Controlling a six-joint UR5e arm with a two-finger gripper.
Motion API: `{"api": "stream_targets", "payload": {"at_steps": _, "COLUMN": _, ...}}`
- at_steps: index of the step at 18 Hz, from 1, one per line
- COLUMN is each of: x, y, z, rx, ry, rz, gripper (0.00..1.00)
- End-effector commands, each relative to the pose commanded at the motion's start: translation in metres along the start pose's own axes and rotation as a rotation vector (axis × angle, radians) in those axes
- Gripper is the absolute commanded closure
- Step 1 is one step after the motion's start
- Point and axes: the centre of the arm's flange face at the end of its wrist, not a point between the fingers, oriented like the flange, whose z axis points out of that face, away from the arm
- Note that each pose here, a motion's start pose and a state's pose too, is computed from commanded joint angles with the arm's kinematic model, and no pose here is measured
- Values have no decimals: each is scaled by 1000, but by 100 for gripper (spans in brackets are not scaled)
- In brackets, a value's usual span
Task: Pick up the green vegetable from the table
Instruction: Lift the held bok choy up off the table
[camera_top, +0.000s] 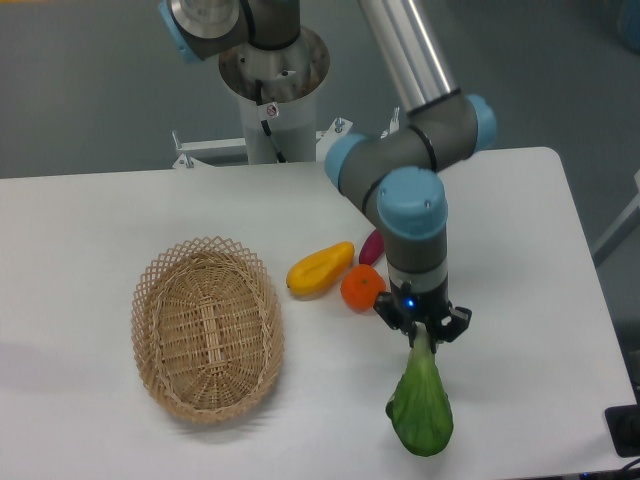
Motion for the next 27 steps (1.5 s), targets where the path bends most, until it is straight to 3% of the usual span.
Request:
{"api": "stream_targets", "payload": {"at_steps": 6, "x": 13, "y": 10, "z": -75, "rx": 8, "ry": 57, "rz": 76, "gripper": 64}}
{"api": "stream_targets", "payload": {"at_steps": 10, "x": -4, "y": 42, "z": -108, "rx": 8, "ry": 88, "rz": 145, "gripper": 64}}
{"api": "stream_targets", "payload": {"at_steps": 16, "x": -11, "y": 62, "z": -125, "rx": -16, "ry": 125, "rz": 214, "gripper": 64}}
{"api": "stream_targets", "payload": {"at_steps": 27, "x": -17, "y": 64, "z": -130, "rx": -11, "ry": 112, "rz": 208, "gripper": 64}}
